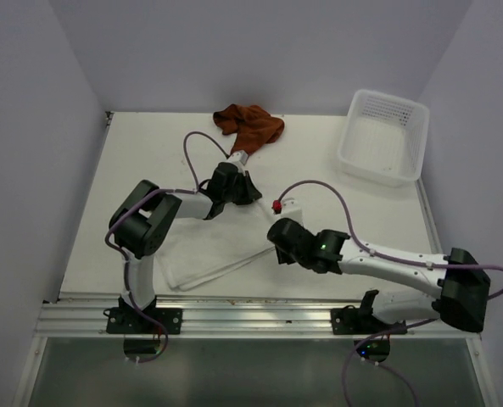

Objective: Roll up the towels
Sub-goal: Roll the towel

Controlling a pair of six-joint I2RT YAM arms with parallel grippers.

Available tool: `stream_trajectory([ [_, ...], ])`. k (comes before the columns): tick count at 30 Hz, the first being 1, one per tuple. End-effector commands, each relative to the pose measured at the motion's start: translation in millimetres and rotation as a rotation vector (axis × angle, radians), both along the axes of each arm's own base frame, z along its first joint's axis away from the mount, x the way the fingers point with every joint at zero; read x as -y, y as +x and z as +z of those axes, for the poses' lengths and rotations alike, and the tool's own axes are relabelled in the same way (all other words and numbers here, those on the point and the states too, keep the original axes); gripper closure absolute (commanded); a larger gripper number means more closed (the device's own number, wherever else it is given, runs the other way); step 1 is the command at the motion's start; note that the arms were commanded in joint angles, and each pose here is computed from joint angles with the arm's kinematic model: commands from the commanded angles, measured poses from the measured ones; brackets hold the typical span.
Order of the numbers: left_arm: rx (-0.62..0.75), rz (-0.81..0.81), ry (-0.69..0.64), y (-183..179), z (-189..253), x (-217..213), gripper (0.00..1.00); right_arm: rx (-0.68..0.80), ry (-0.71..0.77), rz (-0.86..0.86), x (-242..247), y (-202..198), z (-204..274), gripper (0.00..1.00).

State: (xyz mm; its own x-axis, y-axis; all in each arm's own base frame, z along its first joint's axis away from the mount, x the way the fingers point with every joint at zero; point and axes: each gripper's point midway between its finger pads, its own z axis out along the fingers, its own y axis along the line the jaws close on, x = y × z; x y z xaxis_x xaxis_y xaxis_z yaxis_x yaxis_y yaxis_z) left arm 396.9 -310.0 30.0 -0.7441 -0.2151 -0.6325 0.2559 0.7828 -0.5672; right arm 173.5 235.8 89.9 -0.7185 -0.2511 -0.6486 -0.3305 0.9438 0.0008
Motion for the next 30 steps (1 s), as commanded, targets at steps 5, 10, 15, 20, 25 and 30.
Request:
stream_trajectory([
  [5,0.030,0.036,0.042,-2,1,-17,1.00,-0.011,0.323,-0.056,0,55,48,0.70],
  [10,0.031,0.039,0.035,-3,2,-18,1.00,-0.079,0.444,-0.111,-7,90,45,0.71],
  [15,0.031,0.033,0.034,-4,3,-17,1.00,-0.183,0.609,-0.153,-9,119,28,0.61],
  [20,0.042,0.037,0.041,-4,7,-19,1.00,-0.233,0.655,-0.179,-3,127,6,0.57],
  [25,0.050,0.046,0.046,-3,11,-22,1.00,-0.288,0.641,-0.177,-1,118,-16,0.55],
  [30,0.048,0.040,0.049,-4,11,-21,1.00,-0.310,0.612,-0.187,4,111,-40,0.54],
])
